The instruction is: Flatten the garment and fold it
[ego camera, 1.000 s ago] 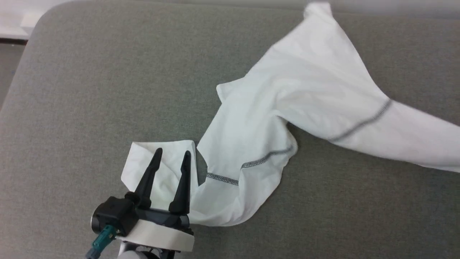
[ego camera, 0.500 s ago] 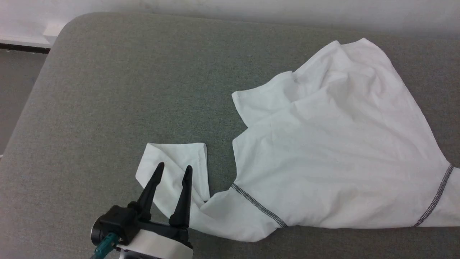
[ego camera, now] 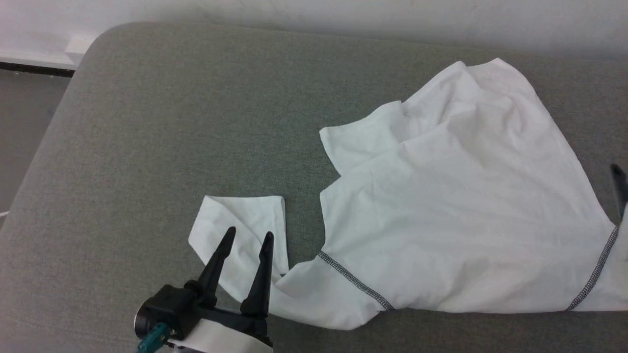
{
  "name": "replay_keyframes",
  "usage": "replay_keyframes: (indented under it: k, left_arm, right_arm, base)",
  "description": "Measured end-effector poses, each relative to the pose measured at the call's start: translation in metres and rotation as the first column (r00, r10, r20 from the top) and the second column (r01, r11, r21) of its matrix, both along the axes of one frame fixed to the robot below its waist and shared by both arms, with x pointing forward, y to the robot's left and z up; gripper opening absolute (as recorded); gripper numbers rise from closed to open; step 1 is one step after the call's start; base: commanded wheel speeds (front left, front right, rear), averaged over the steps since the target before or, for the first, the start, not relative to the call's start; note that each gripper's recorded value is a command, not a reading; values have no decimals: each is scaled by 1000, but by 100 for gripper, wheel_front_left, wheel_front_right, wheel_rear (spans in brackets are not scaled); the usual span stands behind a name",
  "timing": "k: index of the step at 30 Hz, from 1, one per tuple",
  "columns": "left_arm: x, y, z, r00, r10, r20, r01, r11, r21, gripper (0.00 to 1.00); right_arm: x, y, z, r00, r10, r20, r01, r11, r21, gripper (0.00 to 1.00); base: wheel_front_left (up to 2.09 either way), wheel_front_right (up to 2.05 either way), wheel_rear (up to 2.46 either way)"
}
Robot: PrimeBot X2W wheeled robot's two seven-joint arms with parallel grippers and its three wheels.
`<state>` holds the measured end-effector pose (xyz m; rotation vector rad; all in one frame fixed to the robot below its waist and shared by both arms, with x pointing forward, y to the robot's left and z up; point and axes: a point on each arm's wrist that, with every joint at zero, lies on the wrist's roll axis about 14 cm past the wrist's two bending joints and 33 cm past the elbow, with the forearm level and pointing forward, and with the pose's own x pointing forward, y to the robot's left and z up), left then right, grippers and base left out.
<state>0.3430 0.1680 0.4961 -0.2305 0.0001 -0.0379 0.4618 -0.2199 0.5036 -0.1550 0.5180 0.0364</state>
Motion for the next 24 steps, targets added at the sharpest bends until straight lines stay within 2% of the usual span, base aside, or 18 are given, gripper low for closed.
replay_keyframes:
  k: [3,6,13,19,24]
  left_arm:
    - [2,-2,-5,1000,-1,-14,1,1000,-12,100]
    - [8,-1,-8,1000,2,-18,-2,1000,-15,100]
    - [17,7,-19,999,25,-39,-26,1000,-14,100]
    - [16,15,-27,997,54,-63,-55,998,-18,100]
    - [13,23,-33,993,85,-85,-86,996,-11,100]
  right_arm:
    - [16,32,4,994,109,-4,-109,994,-24,100]
    - [31,69,-8,976,210,-51,-211,977,-16,100]
    - [52,156,-50,880,436,-191,-443,896,2,100]
    - [63,200,-75,795,540,-277,-567,823,-24,100]
    - [71,225,-91,745,583,-323,-623,782,-24,100]
  base:
    - [0,0,0]
    - [0,0,0]
    - [0,0,0]
    - [0,0,0]
    - [0,0,0]
